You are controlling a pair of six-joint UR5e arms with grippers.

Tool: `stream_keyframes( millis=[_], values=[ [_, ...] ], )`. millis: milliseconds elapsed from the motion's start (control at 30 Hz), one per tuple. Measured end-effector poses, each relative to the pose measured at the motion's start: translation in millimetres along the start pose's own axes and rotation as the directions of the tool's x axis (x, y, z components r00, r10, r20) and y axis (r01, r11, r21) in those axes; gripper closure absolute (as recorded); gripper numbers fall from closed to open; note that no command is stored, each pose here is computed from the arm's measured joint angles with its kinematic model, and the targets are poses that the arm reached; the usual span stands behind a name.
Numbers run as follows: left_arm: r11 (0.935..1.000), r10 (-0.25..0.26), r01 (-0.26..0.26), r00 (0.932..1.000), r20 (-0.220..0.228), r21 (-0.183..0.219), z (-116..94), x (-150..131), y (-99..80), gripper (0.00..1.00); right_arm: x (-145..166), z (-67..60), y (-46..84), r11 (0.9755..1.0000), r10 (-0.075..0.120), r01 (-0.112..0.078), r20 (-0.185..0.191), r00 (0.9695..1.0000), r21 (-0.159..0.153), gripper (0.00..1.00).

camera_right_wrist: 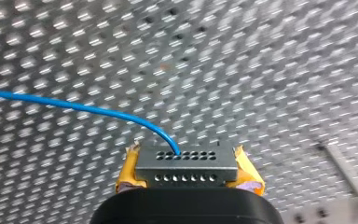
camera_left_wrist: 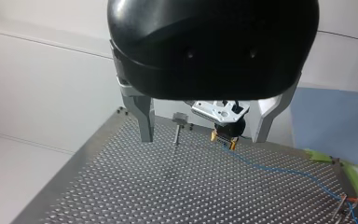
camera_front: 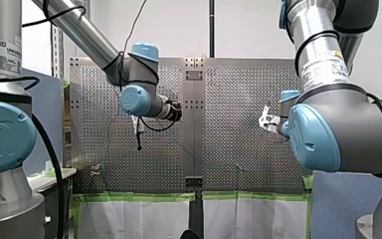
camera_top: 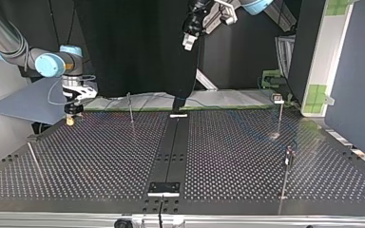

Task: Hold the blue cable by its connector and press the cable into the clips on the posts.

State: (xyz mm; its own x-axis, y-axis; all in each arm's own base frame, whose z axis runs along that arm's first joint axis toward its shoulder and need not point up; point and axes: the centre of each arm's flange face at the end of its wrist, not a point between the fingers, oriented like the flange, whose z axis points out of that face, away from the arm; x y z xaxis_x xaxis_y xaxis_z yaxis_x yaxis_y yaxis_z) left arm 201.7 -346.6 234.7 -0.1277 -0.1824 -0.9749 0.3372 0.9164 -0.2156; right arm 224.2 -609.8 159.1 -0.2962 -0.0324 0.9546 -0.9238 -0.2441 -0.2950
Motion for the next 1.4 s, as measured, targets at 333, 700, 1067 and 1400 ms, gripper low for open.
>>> stream_keyframes(
  millis=[333,700,1067,1400],
  values=[
    [0.9997,0.024,-0.024,0.9995,0.019,-0.003,-13,3,7.9,0.0,28,1.0,-9.4,0.9998,-0.008,0.008,-0.046,0.9989,0.015,1.0],
    [0.9997,0.025,-0.025,0.9995,0.019,-0.003,-13,3,8.0,0.0,29,1.0,-9.6,0.9998,-0.008,0.008,-0.047,0.9988,0.016,1.0],
    [0.9997,0.025,-0.025,0.9995,0.019,-0.003,-13,3,8.0,0.0,29,1.0,-9.5,0.9998,-0.008,0.008,-0.047,0.9988,0.016,1.0],
    [0.9997,0.025,-0.025,0.9995,0.019,-0.003,-13,3,8.0,0.0,29,1.0,-9.6,0.9998,-0.008,0.008,-0.047,0.9988,0.016,1.0]
  ],
)
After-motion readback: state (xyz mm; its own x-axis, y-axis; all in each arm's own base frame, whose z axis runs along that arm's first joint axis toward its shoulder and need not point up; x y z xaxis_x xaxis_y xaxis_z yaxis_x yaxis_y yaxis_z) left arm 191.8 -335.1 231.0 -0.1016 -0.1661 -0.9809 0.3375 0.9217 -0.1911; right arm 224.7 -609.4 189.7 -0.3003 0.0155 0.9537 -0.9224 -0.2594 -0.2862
